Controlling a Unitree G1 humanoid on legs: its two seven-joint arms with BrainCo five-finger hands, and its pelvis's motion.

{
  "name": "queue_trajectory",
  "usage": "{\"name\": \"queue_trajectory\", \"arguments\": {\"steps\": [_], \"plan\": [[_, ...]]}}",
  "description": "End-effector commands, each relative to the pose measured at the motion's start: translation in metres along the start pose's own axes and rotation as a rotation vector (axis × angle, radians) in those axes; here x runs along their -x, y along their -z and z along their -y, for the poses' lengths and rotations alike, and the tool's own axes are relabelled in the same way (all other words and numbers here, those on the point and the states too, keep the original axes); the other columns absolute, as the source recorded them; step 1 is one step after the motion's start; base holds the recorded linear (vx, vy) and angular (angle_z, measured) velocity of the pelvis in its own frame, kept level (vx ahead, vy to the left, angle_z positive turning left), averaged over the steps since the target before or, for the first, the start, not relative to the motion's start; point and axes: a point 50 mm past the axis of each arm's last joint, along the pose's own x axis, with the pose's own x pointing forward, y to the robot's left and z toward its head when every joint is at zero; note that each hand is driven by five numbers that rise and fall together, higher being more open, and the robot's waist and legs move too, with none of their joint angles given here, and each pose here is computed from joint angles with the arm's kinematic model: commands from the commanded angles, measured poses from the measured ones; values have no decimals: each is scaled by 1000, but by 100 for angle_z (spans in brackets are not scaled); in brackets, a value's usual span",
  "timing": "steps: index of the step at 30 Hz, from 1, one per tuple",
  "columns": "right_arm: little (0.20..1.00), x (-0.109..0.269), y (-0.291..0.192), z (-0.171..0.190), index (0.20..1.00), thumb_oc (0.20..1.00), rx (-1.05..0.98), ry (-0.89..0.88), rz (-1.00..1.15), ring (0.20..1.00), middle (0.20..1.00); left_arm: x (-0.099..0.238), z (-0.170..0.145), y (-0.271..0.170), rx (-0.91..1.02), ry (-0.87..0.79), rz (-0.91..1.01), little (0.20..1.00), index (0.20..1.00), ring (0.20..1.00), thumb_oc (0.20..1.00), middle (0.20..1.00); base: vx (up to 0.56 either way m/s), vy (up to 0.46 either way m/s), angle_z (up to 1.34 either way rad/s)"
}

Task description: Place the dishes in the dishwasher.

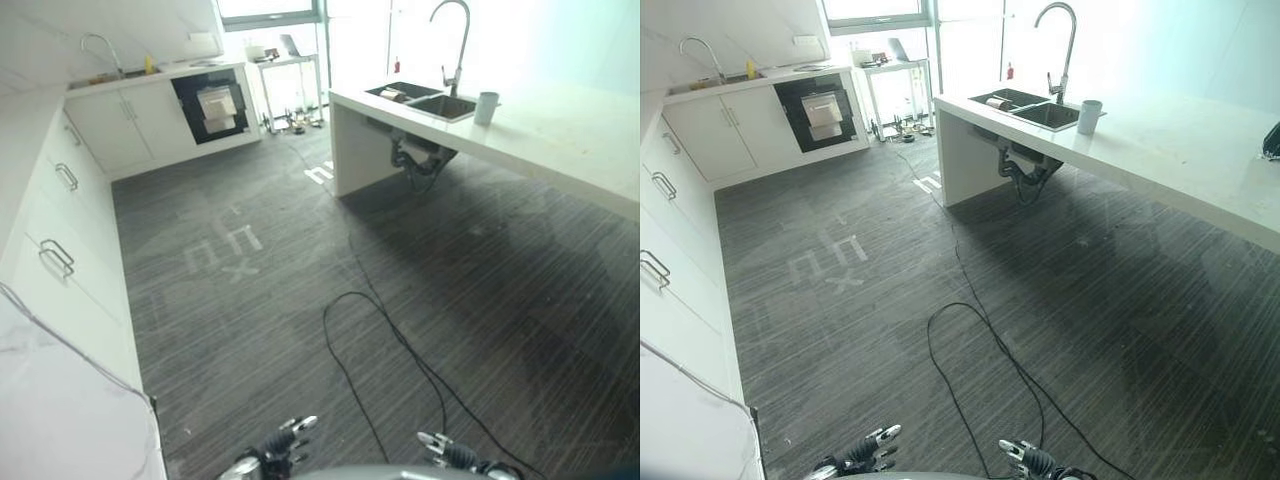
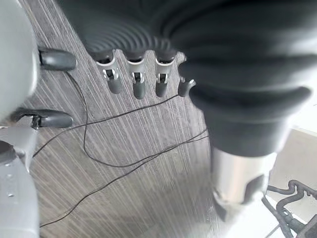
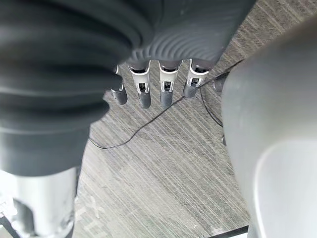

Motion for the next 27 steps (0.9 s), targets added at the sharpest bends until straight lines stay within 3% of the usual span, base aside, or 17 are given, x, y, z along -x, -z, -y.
{"name": "queue_trajectory", "arguments": {"steps": [1, 6, 10, 20, 27], "plan": [[1000, -6, -23, -9, 1000, 1000, 30, -19, 80, 1000, 1000, -7, 9, -16, -45, -14, 31, 1000, 1000, 1000, 1000, 1000, 0, 0, 0], [1000, -7, -25, -9, 1000, 1000, 19, -8, 97, 1000, 1000, -6, 4, -12, 2, -45, 48, 1000, 1000, 1000, 1000, 1000, -1, -6, 0], [1000, -5, -53, -12, 1000, 1000, 13, 12, 229, 1000, 1000, -5, 12, -50, 57, -1, 223, 1000, 1000, 1000, 1000, 1000, -11, -96, -1], [1000, 12, -106, -27, 1000, 1000, 142, -56, 374, 1000, 1000, 11, 25, -103, 56, 99, 417, 1000, 1000, 1000, 1000, 1000, 4, -152, 3], [1000, 18, -111, -28, 1000, 1000, 139, -59, 385, 1000, 1000, 18, 31, -103, 30, 151, 411, 1000, 1000, 1000, 1000, 1000, 262, 89, -1]]}}
